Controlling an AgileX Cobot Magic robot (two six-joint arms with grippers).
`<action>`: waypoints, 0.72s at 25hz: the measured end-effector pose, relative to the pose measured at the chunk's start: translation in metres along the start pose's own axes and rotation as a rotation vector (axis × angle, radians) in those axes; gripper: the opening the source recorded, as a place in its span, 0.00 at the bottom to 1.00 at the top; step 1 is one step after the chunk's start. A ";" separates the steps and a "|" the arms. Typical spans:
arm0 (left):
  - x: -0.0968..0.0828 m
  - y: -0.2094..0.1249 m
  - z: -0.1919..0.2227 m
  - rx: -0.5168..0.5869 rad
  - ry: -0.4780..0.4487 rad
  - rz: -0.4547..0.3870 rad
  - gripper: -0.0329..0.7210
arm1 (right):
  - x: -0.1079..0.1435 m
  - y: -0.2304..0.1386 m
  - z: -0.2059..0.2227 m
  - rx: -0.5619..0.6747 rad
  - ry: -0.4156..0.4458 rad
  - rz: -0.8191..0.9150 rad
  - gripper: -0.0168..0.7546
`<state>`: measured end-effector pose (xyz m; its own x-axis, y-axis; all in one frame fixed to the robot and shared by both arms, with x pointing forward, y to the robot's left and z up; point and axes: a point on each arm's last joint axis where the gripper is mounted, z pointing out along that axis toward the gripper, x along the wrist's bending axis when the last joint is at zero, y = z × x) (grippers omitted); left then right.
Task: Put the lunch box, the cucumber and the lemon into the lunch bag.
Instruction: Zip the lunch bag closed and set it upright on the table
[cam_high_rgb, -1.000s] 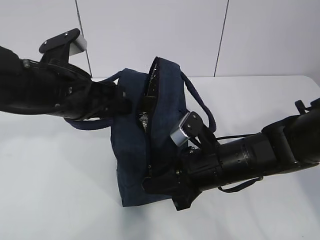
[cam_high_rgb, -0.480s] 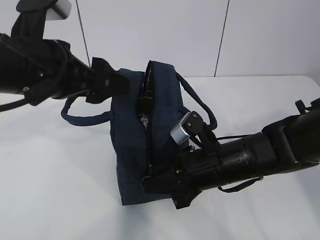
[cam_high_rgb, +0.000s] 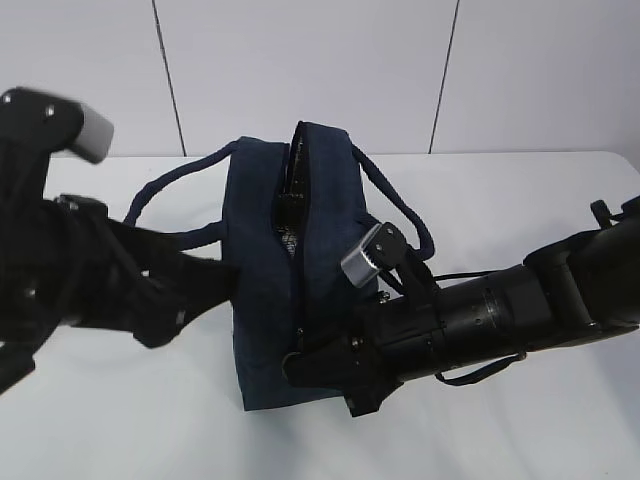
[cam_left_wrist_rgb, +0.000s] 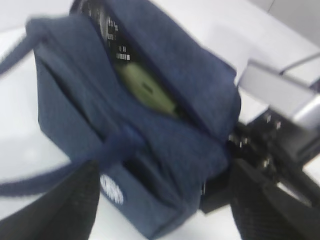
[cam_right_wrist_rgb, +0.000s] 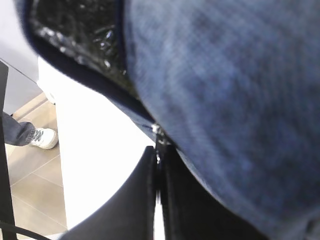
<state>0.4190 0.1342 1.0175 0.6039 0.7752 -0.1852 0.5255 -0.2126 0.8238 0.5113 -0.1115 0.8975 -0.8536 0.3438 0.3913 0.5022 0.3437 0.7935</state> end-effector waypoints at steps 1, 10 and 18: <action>0.000 -0.007 0.001 0.014 0.004 -0.002 0.82 | 0.000 0.000 0.000 -0.001 0.002 0.002 0.00; 0.001 -0.023 0.010 0.044 0.052 0.007 0.82 | 0.001 0.000 0.000 -0.003 0.009 0.005 0.00; 0.000 -0.033 0.025 0.092 0.075 0.023 0.82 | 0.002 0.000 0.000 0.000 0.018 0.001 0.00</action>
<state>0.4171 0.1261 0.9770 0.5719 0.8110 -0.1232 0.5667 -0.2820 0.7742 0.5099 -0.1110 0.8981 -0.8553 0.3284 0.4007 0.5033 0.3431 0.7931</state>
